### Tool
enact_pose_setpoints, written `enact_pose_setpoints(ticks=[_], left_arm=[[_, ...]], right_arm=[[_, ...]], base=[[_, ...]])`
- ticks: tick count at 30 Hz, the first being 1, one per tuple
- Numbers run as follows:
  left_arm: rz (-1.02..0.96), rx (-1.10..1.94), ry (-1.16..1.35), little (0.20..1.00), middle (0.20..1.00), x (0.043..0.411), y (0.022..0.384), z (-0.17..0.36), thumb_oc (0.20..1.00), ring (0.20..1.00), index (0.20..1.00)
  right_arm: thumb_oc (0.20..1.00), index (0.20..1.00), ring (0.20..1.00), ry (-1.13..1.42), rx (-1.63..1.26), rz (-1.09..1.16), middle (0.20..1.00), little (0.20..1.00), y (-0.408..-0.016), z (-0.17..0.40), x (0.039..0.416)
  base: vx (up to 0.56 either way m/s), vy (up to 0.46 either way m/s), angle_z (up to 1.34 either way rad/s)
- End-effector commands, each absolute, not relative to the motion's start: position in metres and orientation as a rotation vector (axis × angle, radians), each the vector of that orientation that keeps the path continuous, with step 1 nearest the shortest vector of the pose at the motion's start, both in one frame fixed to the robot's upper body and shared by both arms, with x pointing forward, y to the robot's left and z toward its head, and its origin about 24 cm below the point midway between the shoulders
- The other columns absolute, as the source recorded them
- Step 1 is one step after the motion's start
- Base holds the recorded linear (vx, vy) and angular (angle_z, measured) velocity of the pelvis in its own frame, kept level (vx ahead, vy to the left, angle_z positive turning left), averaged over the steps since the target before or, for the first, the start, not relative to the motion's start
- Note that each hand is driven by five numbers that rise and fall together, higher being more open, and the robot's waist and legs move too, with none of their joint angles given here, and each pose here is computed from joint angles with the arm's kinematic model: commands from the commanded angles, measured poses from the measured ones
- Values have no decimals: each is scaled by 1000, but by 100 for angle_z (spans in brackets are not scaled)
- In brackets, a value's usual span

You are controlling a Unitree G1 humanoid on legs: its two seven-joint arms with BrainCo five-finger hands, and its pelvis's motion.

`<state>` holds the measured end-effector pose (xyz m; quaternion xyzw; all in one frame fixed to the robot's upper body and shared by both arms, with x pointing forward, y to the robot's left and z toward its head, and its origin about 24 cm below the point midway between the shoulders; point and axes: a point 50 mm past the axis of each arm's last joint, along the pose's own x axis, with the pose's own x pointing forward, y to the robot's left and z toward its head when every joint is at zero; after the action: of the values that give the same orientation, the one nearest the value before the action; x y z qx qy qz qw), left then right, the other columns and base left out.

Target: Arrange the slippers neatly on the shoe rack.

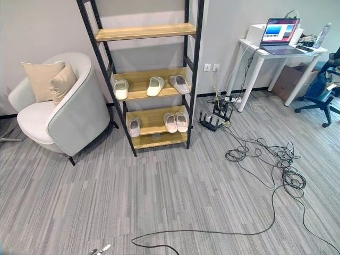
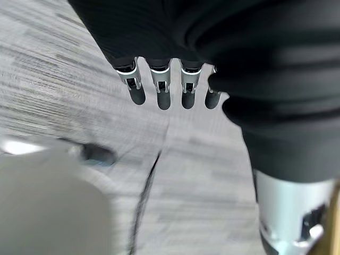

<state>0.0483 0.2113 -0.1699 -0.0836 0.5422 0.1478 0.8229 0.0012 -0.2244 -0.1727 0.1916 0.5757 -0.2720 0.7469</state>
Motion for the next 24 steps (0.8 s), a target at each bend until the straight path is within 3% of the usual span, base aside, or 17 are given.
enact_pose_setpoints(ticks=[1,12,13,17,20,24], left_arm=[[182,-14,1150,1000,1000,66,210,-168,1000,1000,1000],[72,131,1169,1000,1000,72,216,-167,1000,1000,1000],[46,190,1106,1000,1000,92,221,-161,1000,1000,1000],[24,223,1014,1000,1000,120,220,-153,1000,1000,1000],[9,267,1031,1000,1000,116,221,-154,1000,1000,1000],[15,321,1180,1000,1000,82,231,-163,1000,1000,1000]], right_arm=[[1000,1000,1000,1253,334,-494,1000,1000,-223,-173,21],[1000,1000,1000,1230,132,-373,1000,1000,-244,-166,42],[1000,1000,1000,1161,22,-277,1000,1000,-251,-159,71],[1000,1000,1000,1120,-100,-173,1000,1000,-251,-154,92],[1000,1000,1000,1151,-76,-210,1000,1000,-249,-157,85],[1000,1000,1000,1169,-25,-236,1000,1000,-241,-161,79]], base=[[-5,-11,-3],[23,-64,1],[9,-218,38],[47,-104,51],[292,97,38],[321,225,-49]])
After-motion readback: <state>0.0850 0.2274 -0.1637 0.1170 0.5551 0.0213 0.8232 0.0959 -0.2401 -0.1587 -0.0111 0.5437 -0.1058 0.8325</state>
